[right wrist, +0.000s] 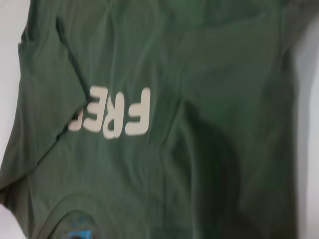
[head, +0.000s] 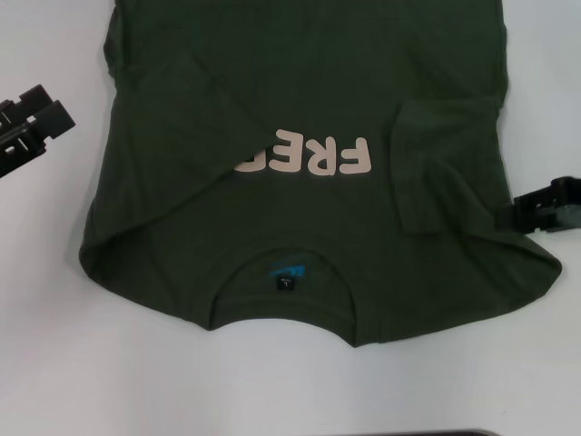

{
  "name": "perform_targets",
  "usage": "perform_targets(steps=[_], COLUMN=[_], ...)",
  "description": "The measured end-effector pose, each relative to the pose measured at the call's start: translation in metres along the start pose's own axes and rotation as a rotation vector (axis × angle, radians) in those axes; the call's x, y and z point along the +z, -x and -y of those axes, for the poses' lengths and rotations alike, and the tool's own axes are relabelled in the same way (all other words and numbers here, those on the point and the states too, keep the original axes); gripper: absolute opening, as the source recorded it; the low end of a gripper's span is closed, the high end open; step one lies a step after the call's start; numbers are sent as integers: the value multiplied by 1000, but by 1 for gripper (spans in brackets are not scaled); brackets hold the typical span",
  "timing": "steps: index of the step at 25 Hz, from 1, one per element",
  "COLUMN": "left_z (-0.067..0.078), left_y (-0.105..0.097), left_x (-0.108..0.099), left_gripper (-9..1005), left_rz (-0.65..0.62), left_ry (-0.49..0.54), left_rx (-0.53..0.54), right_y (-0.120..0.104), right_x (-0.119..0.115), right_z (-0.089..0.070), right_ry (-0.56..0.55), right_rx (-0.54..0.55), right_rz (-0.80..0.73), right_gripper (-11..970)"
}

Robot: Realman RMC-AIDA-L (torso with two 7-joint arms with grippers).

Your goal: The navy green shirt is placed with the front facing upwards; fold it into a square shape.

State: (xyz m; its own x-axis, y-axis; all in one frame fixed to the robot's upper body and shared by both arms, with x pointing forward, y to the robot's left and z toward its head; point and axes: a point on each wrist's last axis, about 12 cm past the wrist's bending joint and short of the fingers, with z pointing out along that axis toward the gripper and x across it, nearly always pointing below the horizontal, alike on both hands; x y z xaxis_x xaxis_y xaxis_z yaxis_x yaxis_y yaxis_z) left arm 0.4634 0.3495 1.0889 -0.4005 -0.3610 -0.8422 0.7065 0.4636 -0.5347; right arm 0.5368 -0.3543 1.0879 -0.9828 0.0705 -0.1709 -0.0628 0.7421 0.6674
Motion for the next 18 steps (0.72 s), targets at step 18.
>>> perform_targets(steps=[18], left_z=[0], left_y=[0], left_x=[0], left_gripper=[808], left_rz=[1], left_ry=[2], left_rx=[0], right_y=[-12], right_x=[-20], right_z=[-3], right_ry=[52], right_rx=[44], right_rz=[-141], right_gripper=[481])
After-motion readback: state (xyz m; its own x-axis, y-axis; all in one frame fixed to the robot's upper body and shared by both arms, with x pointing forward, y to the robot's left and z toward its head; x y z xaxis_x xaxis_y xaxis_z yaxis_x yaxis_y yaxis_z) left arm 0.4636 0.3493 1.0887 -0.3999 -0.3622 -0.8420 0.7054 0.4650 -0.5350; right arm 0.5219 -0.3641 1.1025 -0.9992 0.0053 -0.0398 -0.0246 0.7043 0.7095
